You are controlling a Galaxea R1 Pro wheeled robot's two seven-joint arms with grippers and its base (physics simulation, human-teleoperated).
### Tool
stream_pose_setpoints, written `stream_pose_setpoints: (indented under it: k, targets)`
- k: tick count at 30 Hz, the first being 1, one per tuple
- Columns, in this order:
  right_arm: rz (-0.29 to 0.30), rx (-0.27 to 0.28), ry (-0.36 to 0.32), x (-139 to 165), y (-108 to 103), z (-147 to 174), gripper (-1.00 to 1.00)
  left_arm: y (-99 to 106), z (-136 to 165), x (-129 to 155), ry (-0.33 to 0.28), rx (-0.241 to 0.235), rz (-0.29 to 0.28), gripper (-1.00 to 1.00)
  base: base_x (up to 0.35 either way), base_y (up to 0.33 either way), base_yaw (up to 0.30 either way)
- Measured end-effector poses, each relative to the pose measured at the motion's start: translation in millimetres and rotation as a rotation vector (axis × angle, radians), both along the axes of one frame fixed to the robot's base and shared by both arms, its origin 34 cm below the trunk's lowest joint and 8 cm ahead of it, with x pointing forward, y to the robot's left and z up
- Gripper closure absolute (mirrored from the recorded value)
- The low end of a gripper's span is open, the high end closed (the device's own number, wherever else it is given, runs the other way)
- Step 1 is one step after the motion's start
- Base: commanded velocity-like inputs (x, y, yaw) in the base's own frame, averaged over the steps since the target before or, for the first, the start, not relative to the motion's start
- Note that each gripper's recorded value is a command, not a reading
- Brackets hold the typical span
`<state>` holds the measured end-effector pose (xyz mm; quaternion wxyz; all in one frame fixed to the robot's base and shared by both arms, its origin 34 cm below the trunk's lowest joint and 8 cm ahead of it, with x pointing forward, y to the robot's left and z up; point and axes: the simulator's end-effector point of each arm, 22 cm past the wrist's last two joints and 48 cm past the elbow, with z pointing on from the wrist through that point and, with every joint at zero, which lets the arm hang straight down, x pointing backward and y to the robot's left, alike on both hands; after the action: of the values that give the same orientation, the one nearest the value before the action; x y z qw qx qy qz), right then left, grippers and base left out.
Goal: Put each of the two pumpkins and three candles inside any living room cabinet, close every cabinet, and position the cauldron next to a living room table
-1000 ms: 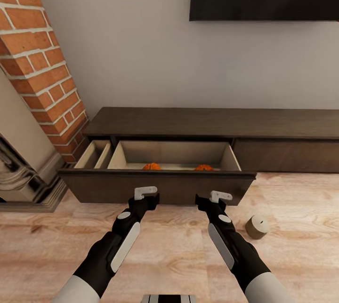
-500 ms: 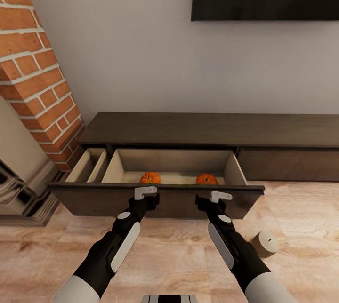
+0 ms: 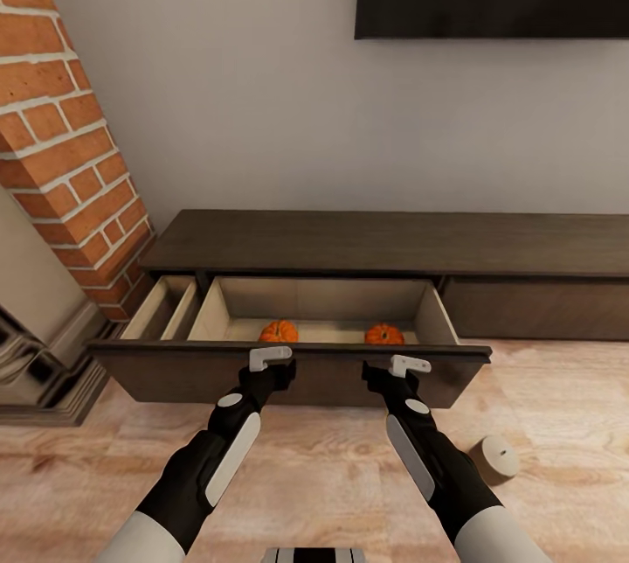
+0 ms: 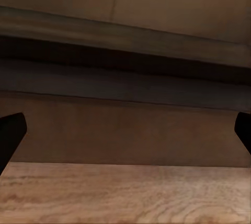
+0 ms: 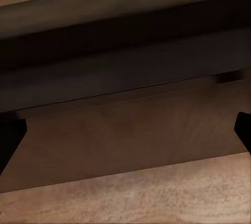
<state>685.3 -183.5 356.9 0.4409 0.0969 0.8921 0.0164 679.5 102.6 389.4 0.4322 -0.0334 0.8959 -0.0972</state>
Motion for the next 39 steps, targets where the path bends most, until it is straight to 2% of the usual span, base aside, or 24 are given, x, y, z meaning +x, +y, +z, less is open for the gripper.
stream_pose_setpoints:
  k: [39]
  targets:
    - [0.001,-0.004,0.000,0.1,-0.4,0.3,-1.00,0.0,0.2,0.0,-0.001,0.001,-0.001,-1.00,0.157,0.000,0.000]
